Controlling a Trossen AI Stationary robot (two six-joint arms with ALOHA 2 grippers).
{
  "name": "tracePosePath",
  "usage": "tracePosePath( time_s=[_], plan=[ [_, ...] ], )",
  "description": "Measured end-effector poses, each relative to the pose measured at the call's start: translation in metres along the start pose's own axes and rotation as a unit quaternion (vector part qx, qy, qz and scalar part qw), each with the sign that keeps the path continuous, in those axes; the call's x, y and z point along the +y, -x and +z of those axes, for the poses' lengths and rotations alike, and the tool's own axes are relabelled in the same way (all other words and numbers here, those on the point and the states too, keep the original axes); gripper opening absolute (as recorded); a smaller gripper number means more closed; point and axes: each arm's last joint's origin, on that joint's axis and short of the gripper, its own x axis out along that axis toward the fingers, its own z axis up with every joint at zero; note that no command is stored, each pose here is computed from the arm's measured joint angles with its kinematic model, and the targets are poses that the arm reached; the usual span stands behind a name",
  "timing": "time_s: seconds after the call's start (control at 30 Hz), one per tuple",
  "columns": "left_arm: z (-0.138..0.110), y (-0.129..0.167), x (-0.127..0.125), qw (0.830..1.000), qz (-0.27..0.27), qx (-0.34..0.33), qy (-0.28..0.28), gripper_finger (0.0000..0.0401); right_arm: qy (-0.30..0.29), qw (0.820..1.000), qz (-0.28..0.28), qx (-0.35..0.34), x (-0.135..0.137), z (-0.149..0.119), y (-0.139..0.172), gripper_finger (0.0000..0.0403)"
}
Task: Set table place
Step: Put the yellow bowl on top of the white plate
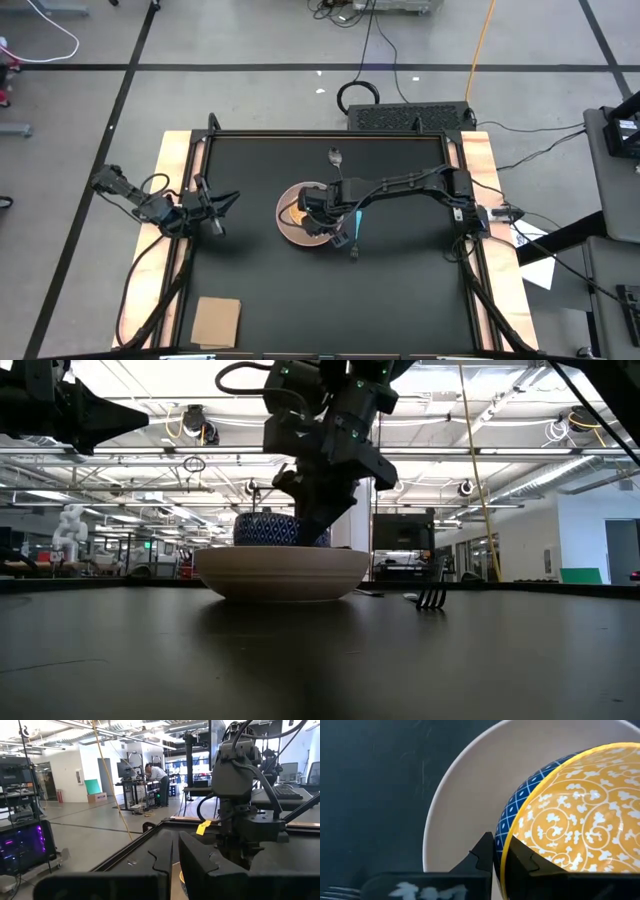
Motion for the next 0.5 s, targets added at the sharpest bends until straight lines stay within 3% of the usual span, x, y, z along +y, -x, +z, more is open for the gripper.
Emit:
tracePosePath(
  time_s=[0.5],
  plan=[
    [0.0,0.0,0.0,1.0,0.0,0.001,-0.001,0.0037,-0.026,0.999,-0.018,0.009,-0.011,-0.007,0.002,0.0011]
  ],
)
